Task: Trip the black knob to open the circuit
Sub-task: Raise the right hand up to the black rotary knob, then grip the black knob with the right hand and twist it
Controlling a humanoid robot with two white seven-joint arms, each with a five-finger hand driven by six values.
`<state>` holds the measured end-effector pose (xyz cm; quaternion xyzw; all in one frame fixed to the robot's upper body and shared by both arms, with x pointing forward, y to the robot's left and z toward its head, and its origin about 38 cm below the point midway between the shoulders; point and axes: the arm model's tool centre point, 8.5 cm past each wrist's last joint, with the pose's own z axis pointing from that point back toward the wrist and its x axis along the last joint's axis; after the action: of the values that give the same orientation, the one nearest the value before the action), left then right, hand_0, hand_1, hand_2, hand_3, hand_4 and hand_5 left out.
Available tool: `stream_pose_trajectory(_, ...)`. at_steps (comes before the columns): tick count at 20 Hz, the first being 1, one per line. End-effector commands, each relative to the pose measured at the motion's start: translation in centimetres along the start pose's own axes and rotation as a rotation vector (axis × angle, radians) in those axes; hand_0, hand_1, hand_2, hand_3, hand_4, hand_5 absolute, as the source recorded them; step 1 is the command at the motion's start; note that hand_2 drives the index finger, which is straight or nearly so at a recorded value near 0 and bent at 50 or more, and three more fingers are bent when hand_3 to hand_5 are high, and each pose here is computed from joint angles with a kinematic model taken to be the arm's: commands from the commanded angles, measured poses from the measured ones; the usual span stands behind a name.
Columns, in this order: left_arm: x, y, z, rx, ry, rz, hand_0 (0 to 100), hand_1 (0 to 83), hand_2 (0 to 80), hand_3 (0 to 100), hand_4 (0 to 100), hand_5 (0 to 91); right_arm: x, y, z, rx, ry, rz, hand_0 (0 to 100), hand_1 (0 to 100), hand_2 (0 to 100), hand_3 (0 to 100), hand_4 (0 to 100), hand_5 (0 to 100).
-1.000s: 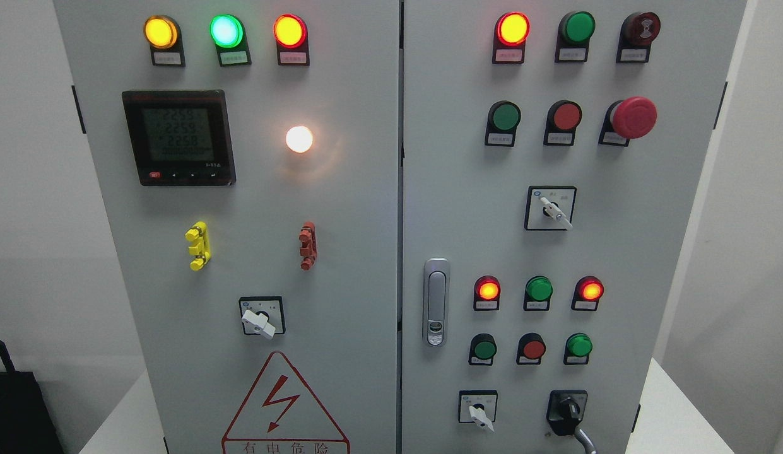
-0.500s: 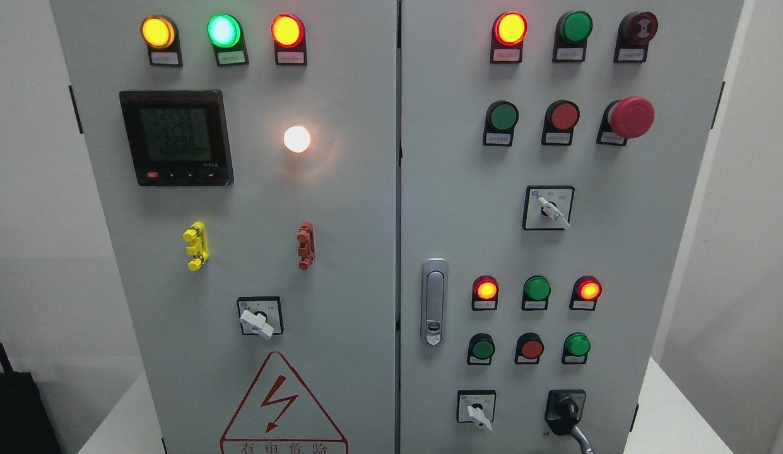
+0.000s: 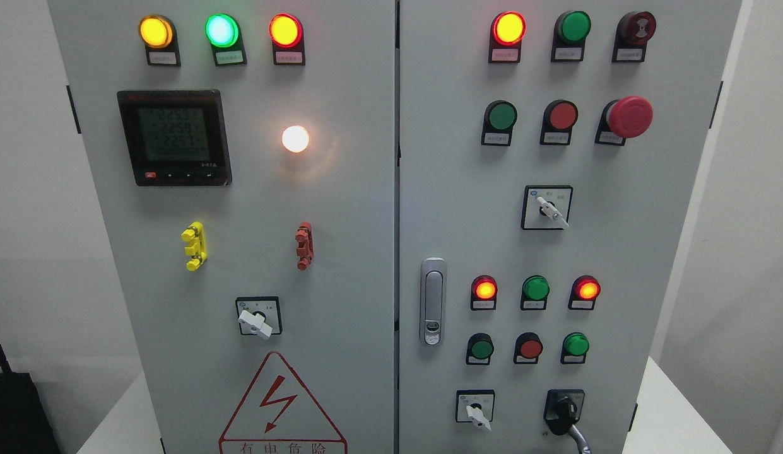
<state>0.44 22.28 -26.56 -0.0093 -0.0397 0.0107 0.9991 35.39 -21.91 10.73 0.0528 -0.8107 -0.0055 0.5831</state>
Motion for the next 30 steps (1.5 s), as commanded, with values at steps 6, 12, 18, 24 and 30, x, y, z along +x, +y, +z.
stream_pose_trajectory(6, 0.2, -0.1, 0.0, -0.001, -0.004, 0.003, 12, 38.9, 0.0, 0, 0, 0.0, 2.3, 2.2, -1.0, 0.078, -0.084, -0.01, 100, 78, 0, 90, 81, 77)
stream_pose_trajectory(12, 0.3, -0.1, 0.0, -0.001, -0.006, 0.003, 12, 38.9, 0.0, 0, 0, 0.0, 2.4, 2.4, -1.1, 0.081, -0.087, -0.011, 100, 78, 0, 90, 81, 77)
stream_pose_trajectory(18, 0.2, -0.1, 0.0, -0.001, -0.004, 0.003, 12, 38.9, 0.0, 0, 0, 0.0, 2.7, 2.4, -1.2, 0.082, -0.096, -0.011, 100, 78, 0, 90, 81, 77)
stream_pose_trajectory(24, 0.3, -0.1, 0.0, -0.001, -0.006, 0.003, 12, 38.9, 0.0, 0, 0, 0.0, 3.2, 2.5, -1.2, 0.085, -0.111, -0.011, 100, 78, 0, 90, 80, 77)
stream_pose_trajectory(30, 0.3, -0.1, 0.0, -0.001, -0.006, 0.003, 12, 38.9, 0.0, 0, 0, 0.0, 3.3, 3.2, -1.3, 0.104, -0.114, -0.018, 100, 78, 0, 90, 80, 76)
